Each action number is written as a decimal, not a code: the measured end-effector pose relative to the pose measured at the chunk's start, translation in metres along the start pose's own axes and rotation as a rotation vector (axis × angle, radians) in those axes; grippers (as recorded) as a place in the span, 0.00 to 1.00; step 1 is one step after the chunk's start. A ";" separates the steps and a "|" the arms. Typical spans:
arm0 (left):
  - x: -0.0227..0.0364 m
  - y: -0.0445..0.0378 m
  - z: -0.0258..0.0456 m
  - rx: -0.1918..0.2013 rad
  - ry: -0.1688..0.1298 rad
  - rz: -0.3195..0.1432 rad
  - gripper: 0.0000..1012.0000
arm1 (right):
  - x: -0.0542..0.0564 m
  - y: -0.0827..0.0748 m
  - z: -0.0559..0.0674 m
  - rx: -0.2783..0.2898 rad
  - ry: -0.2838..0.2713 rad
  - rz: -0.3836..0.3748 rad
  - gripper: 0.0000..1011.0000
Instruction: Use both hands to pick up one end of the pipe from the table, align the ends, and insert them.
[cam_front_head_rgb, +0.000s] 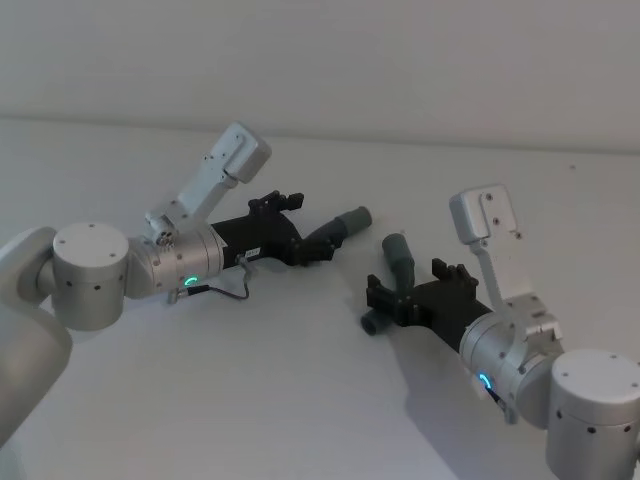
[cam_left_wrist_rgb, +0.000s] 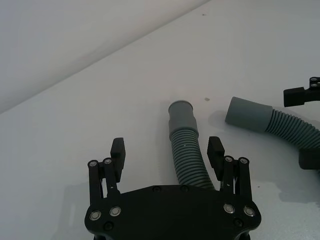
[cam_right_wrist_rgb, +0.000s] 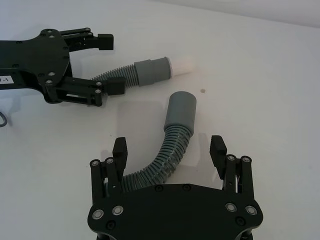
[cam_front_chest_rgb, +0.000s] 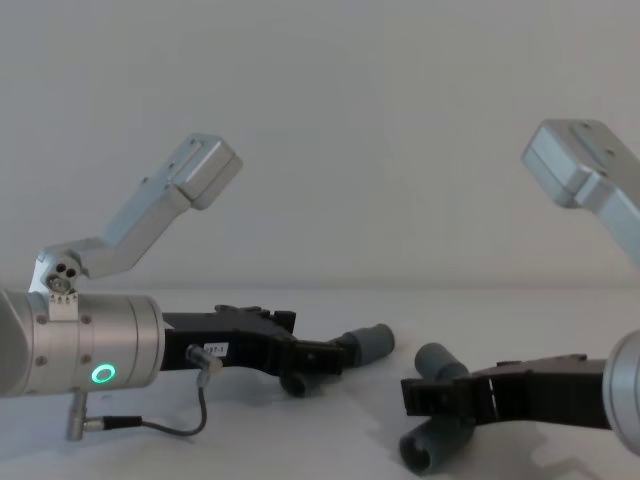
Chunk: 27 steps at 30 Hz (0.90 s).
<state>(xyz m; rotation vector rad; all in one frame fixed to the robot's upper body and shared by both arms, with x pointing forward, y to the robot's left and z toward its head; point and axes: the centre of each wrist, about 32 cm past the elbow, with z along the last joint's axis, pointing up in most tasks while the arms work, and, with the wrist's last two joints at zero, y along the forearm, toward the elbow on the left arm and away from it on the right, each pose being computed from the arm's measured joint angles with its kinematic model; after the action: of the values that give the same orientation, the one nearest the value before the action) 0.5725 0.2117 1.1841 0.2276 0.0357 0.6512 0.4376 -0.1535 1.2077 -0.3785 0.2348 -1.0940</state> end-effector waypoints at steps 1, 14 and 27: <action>0.0000 0.0000 0.0000 0.000 0.001 -0.001 0.99 | 0.000 0.001 0.000 -0.001 0.000 0.000 0.99; -0.0006 0.0003 -0.0006 0.004 0.014 -0.006 0.99 | 0.000 0.006 0.000 -0.012 -0.006 -0.001 0.97; -0.0012 0.0004 -0.0008 0.006 0.018 -0.007 0.99 | 0.000 0.007 0.000 -0.015 -0.009 0.002 0.63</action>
<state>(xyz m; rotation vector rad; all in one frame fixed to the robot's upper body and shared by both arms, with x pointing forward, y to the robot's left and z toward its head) 0.5713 0.2115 1.1834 0.2271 0.0554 0.6462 0.4436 -0.1502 1.2049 -0.3968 0.2356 -1.0892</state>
